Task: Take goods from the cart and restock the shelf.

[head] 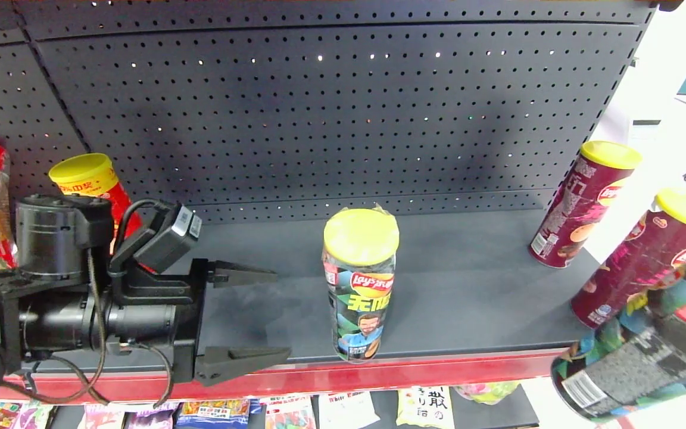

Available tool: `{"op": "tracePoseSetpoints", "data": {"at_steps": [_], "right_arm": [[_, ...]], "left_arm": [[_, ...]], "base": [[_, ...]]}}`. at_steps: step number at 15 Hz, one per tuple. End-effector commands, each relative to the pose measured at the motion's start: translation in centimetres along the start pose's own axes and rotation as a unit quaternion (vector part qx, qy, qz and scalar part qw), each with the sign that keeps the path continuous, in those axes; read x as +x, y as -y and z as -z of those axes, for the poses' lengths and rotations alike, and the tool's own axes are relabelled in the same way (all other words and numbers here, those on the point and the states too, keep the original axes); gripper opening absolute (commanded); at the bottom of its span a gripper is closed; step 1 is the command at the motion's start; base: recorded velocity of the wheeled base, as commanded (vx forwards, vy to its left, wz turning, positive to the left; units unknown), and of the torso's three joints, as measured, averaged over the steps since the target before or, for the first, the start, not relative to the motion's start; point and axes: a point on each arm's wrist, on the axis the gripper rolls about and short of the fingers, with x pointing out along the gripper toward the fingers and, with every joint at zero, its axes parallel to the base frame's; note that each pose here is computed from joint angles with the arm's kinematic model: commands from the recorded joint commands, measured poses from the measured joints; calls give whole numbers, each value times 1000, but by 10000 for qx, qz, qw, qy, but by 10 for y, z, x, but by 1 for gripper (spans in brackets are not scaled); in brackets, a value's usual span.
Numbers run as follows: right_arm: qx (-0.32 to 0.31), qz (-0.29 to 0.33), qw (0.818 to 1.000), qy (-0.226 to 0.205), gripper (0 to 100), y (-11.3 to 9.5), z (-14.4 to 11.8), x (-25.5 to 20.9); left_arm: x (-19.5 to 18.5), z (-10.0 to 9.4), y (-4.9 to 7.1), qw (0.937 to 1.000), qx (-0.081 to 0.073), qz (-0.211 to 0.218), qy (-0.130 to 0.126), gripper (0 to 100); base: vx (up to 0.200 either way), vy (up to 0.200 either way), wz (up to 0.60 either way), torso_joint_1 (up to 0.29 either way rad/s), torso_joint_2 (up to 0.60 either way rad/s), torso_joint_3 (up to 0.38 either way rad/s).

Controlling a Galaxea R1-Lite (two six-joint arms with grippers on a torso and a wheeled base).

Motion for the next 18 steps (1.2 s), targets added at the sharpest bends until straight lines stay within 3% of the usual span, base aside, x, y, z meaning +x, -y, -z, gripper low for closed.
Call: {"op": "tracePoseSetpoints", "data": {"at_steps": [1,2,4,11,18], "right_arm": [[57,-298,9986,-442,0,6,-15,49],[57,-302,9983,-487,0,9,-17,70],[50,-306,9985,-441,0,14,-17,100],[-237,-511,9979,-319,0,22,-43,186],[-467,-756,9959,-136,0,14,-63,249]], "left_arm": [[-18,-5,20,9990,86,-442,71,100],[-24,-1,27,9967,46,-807,-13,100],[-31,6,36,9946,30,-1035,-77,100],[-51,21,67,9931,-31,-1176,-5,100],[-58,24,75,9905,53,-1375,33,100]], "base": [[0,0,0,0,0,0],[0,0,0,0,0,0],[0,0,0,0,0,0],[0,0,0,0,0,0],[0,0,0,0,0,0]]}}
